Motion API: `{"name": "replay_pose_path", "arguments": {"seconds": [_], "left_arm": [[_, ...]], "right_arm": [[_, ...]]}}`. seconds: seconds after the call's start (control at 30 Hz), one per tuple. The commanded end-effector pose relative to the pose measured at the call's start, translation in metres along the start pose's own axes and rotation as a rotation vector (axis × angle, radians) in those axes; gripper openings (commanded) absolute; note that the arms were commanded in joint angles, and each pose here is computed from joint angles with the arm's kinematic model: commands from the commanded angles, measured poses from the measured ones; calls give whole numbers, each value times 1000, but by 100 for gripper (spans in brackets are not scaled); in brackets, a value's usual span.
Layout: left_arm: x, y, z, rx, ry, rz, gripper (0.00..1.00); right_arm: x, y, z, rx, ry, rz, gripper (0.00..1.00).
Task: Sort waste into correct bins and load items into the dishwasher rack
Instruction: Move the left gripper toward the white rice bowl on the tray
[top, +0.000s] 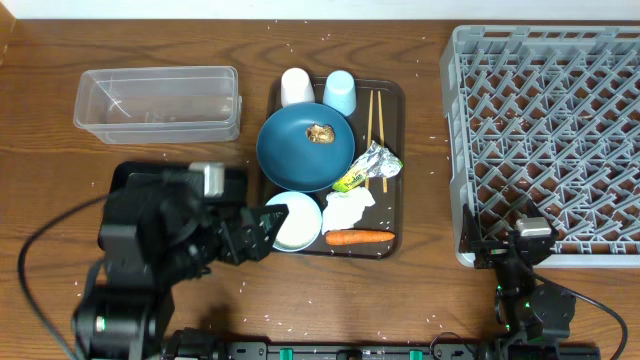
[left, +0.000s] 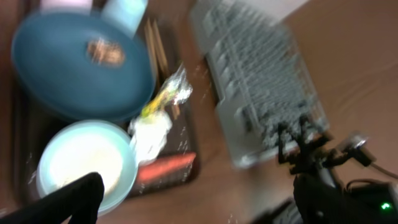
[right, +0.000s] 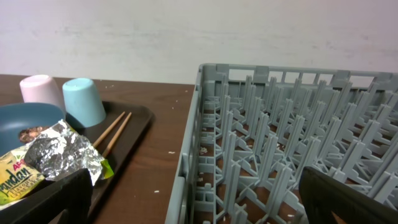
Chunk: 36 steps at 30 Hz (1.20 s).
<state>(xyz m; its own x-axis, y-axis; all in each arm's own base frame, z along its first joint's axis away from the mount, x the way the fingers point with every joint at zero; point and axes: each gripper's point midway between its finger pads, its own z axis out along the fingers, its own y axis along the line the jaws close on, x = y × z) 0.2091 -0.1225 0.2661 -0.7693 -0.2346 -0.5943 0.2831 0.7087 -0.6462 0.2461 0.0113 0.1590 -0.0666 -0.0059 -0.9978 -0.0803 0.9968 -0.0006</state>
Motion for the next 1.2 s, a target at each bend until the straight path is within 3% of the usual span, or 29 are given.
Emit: {"name": "replay_pose_path", "arguments": {"seconds": [0.0, 0.27, 0.43, 0.63, 0.87, 1.17], "left_arm": [[-9, 6, 8, -117, 67, 78, 98], [-1, 20, 26, -267, 144, 118, 98], [-2, 19, 26, -265, 138, 96, 98], [1, 19, 28, -269, 132, -65, 98], [22, -4, 40, -145, 252, -87, 98], [54, 35, 87, -469, 354, -66, 98]], "right_arm": [[0, 3, 0, -10, -2, -2, 99], [0, 3, 0, -10, -2, -2, 99], [0, 3, 0, -10, -2, -2, 99], [0, 3, 0, -10, -2, -2, 99], [0, 3, 0, -10, -2, -2, 99], [0, 3, 0, -10, -2, -2, 99]]}}
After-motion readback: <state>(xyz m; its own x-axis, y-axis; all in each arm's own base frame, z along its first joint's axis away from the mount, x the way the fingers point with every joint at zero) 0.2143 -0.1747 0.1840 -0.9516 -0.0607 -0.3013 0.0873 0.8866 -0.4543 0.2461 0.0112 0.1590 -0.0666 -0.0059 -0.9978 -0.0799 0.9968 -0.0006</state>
